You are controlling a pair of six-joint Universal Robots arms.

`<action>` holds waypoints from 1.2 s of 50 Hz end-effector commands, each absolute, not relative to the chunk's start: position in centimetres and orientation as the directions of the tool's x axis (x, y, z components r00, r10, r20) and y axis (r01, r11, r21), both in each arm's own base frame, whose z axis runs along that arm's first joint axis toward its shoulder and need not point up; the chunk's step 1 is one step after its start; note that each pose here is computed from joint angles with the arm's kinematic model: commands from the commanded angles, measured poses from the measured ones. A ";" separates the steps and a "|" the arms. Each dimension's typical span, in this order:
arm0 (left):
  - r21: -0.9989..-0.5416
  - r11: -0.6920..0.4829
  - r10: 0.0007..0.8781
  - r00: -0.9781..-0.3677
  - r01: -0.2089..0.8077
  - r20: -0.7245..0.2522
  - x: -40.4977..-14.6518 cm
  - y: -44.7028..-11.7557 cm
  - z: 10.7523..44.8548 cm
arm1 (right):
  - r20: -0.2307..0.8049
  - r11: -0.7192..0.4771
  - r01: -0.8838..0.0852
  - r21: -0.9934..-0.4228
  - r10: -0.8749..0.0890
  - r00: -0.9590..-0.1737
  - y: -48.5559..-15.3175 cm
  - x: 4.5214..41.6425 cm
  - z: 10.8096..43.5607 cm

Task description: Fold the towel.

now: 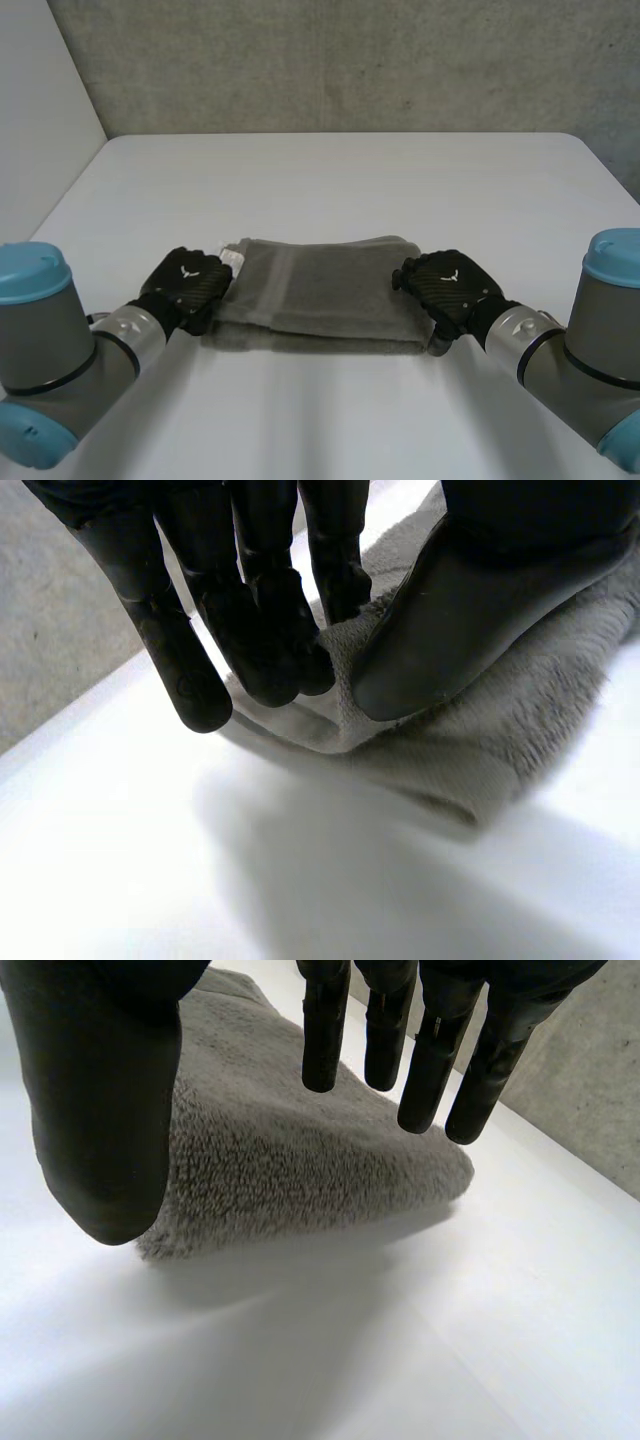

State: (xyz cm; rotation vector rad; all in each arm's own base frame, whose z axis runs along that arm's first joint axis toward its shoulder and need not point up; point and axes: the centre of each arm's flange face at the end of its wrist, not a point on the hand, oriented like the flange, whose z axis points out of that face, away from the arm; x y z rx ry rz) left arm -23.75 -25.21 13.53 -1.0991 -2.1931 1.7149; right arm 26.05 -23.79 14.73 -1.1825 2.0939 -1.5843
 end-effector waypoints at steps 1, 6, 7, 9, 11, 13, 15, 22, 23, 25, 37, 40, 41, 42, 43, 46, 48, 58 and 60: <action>-0.877 0.124 0.630 -0.720 0.465 -0.292 -23.1 -24.2 12.4 | 0.250 0.077 -0.436 -0.897 -0.726 -0.641 -23.7 25.9 14.3; -0.876 0.122 0.633 -0.717 0.467 -0.293 -23.3 -24.0 12.4 | 0.258 0.061 -0.431 -0.900 -0.723 -0.641 -23.8 26.1 14.1; -0.876 0.122 0.633 -0.717 0.467 -0.294 -23.3 -24.0 12.4 | 0.258 0.061 -0.431 -0.900 -0.723 -0.641 -23.8 26.1 14.1; -0.877 0.118 0.630 -0.718 0.465 -0.296 -23.3 -24.1 12.6 | 0.264 0.052 -0.428 -0.902 -0.719 -0.643 -24.1 26.1 14.0; -0.877 0.115 0.630 -0.716 0.467 -0.299 -23.4 -24.0 12.6 | 0.267 0.045 -0.425 -0.904 -0.717 -0.644 -24.2 26.1 13.9; -0.877 0.115 0.630 -0.716 0.467 -0.299 -23.4 -24.0 12.6 | 0.267 0.041 -0.422 -0.906 -0.716 -0.645 -24.4 26.3 13.7; -0.878 0.113 0.629 -0.717 0.465 -0.299 -23.5 -24.1 12.7 | 0.266 0.039 -0.417 -0.908 -0.714 -0.647 -24.5 26.4 13.5; -0.885 0.093 0.622 -0.721 0.457 -0.307 -23.5 -24.3 13.5 | 0.255 0.055 -0.418 -0.907 -0.718 -0.647 -24.5 26.5 12.8; -0.887 0.088 0.619 -0.722 0.454 -0.308 -23.5 -24.3 13.7 | 0.249 0.060 -0.416 -0.907 -0.720 -0.648 -24.4 26.5 12.7; -0.889 0.083 0.617 -0.723 0.451 -0.309 -23.5 -24.3 13.9 | 0.243 0.065 -0.411 -0.910 -0.719 -0.651 -24.4 26.5 12.8; -0.904 0.051 0.603 -0.735 0.423 -0.310 -23.6 -24.5 15.4 | 0.203 0.106 -0.395 -0.913 -0.721 -0.663 -24.6 26.4 12.2; -0.908 0.049 0.598 -0.740 0.417 -0.308 -23.6 -24.5 15.6 | 0.204 0.103 -0.391 -0.915 -0.718 -0.665 -24.7 26.3 12.4; -0.909 0.048 0.597 -0.741 0.414 -0.306 -23.6 -24.5 15.7 | 0.205 0.104 -0.392 -0.914 -0.715 -0.668 -24.6 26.2 12.5; -0.910 0.047 0.595 -0.743 0.412 -0.306 -23.6 -24.6 15.8 | 0.203 0.107 -0.394 -0.913 -0.717 -0.666 -24.4 26.2 12.6; -0.910 0.047 0.595 -0.743 0.412 -0.306 -23.6 -24.6 15.8 | 0.203 0.107 -0.394 -0.913 -0.717 -0.666 -24.4 26.2 12.6; -0.913 0.037 0.589 -0.747 0.407 -0.309 -23.5 -24.7 16.2 | 0.210 0.098 -0.389 -0.916 -0.708 -0.674 -24.5 25.6 13.5; -0.916 0.021 0.574 -0.755 0.401 -0.318 -23.3 -25.1 17.0 | 0.219 0.104 -0.380 -0.919 -0.665 -0.714 -25.6 23.7 15.1; -0.941 -0.053 0.528 -0.790 0.335 -0.311 -23.0 -25.9 20.7 | 0.300 -0.003 -0.419 -0.908 -0.702 -0.646 -27.1 21.6 21.9; -0.948 -0.058 0.521 -0.801 0.312 -0.295 -23.0 -26.1 21.3 | 0.305 -0.014 -0.418 -0.908 -0.705 -0.640 -27.4 21.8 22.9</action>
